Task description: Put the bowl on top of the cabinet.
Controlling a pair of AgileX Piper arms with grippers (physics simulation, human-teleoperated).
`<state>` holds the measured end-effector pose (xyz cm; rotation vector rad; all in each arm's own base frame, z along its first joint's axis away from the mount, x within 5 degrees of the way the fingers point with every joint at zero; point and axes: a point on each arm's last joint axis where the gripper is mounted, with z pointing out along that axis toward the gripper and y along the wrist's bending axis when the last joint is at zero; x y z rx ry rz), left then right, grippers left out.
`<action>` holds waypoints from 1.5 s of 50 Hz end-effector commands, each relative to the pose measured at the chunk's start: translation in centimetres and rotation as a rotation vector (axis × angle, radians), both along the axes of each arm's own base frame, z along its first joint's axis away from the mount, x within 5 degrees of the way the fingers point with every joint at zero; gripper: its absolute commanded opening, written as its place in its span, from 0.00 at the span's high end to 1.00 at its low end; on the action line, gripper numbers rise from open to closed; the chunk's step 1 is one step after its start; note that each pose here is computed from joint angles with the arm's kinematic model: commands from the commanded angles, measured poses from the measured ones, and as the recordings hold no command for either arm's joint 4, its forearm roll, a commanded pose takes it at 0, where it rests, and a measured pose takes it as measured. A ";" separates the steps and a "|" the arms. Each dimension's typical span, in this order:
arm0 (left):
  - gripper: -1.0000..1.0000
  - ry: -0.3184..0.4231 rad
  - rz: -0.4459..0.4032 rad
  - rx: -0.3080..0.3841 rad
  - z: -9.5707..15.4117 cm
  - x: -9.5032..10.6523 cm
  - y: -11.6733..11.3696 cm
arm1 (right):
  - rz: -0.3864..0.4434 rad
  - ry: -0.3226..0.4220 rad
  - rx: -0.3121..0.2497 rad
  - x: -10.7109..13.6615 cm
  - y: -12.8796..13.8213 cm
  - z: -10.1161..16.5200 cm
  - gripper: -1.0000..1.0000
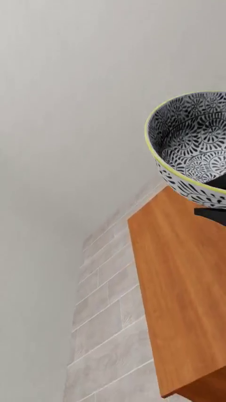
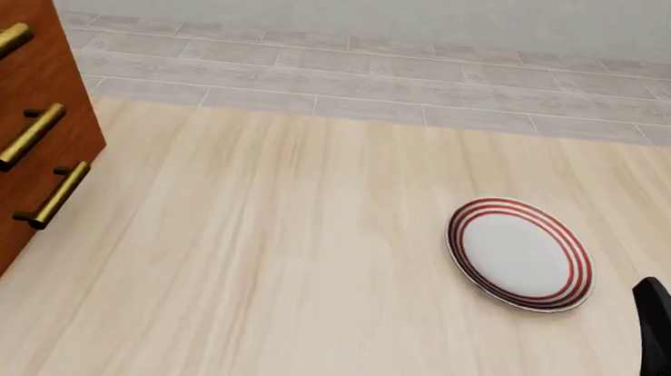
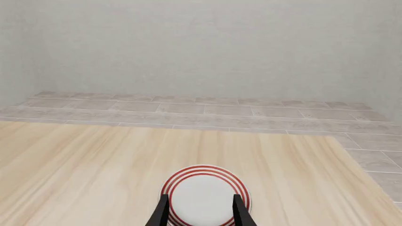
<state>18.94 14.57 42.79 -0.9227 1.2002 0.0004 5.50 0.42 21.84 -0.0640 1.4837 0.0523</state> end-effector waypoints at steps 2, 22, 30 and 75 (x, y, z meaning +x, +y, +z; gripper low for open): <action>1.00 0.025 0.037 0.002 -1.1 0.4 1.5 | 0.001 0.000 0.000 0.0 0.0 0.1 0.00; 1.00 0.106 -0.002 0.053 -1.1 1.1 0.7 | 0.001 0.000 0.000 0.0 0.0 0.1 0.00; 1.00 0.131 0.009 0.055 -0.6 1.2 1.1 | 0.001 0.000 0.000 0.0 0.0 0.1 0.00; 0.00 0.175 0.030 0.047 -0.5 1.6 2.3 | 0.001 0.000 0.000 0.0 0.0 0.1 0.00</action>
